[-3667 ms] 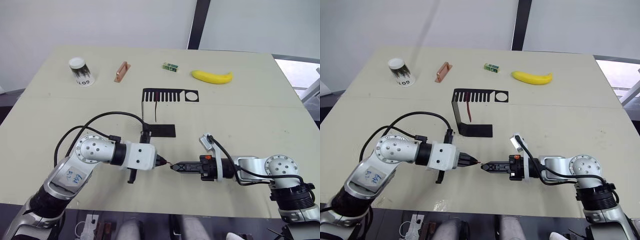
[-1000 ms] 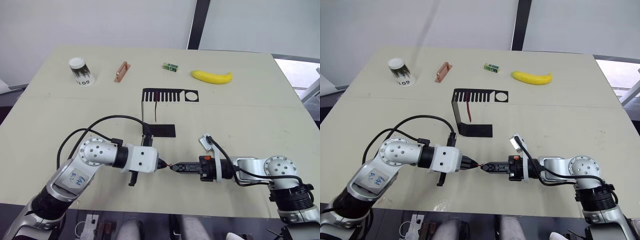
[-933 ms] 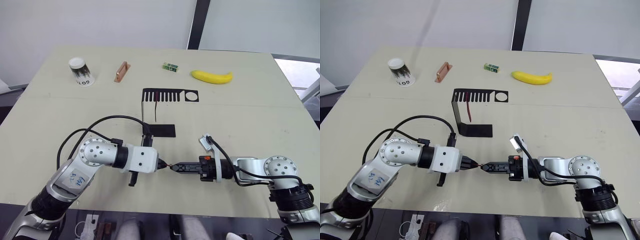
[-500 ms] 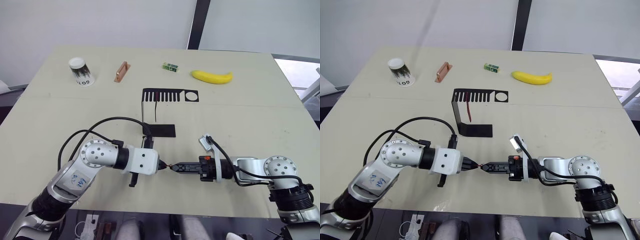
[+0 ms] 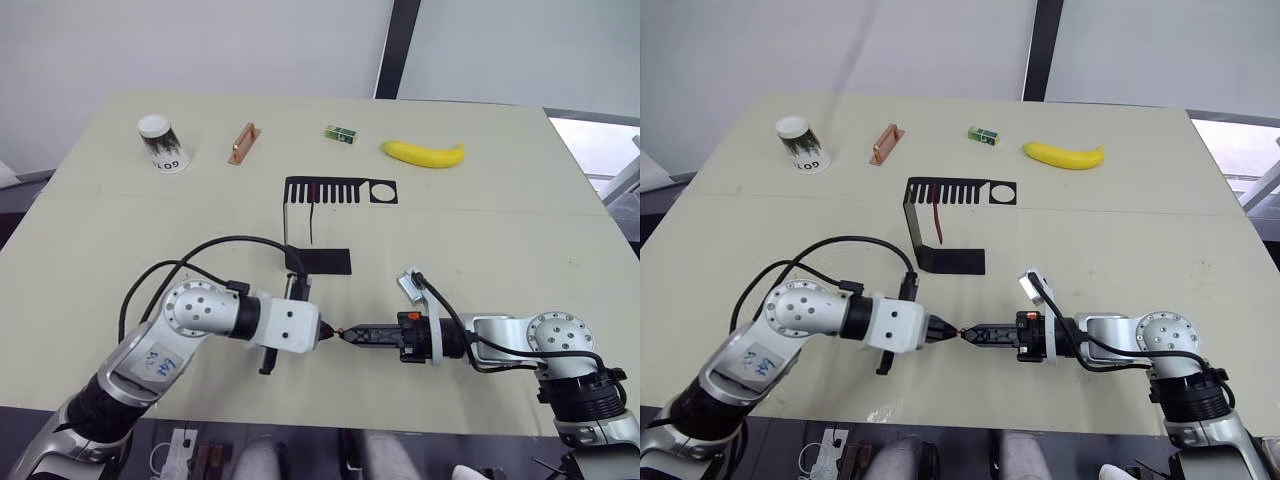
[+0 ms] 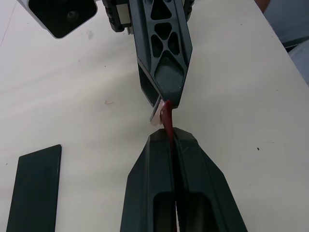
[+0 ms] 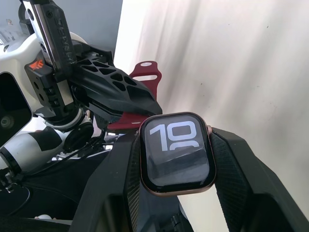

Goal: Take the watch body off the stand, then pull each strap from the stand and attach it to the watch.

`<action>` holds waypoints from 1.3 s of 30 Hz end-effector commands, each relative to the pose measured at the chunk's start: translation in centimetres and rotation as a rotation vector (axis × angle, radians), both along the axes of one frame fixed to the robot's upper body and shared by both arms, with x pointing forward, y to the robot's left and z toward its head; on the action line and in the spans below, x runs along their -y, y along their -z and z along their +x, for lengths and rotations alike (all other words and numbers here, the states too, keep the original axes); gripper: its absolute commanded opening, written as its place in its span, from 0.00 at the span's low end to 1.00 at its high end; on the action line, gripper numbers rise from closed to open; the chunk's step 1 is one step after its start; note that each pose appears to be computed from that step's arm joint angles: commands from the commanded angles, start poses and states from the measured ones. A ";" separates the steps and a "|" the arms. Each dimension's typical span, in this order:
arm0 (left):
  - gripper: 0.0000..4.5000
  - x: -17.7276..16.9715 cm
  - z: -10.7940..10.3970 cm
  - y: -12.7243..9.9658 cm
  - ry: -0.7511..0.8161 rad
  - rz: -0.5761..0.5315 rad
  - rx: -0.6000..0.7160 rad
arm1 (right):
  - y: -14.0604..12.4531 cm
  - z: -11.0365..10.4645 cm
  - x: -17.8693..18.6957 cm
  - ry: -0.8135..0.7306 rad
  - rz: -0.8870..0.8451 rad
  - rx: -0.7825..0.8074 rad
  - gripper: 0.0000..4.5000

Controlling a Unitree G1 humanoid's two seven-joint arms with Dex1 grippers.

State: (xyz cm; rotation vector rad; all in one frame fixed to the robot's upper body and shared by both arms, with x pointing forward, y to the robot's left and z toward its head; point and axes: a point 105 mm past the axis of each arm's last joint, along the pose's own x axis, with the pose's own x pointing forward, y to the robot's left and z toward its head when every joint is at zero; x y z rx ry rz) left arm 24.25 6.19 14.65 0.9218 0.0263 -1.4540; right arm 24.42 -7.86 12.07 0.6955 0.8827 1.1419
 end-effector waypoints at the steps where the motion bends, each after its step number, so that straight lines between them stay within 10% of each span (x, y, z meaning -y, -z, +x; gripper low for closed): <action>1: 0.00 0.7 -0.4 -0.4 0.032 -0.004 0.033 | -1.1 -0.4 -0.7 -0.037 0.037 0.028 0.35; 39: 0.00 1.5 0.1 -0.1 0.006 0.029 0.010 | -1.2 -0.6 -0.9 -0.045 0.039 0.028 0.35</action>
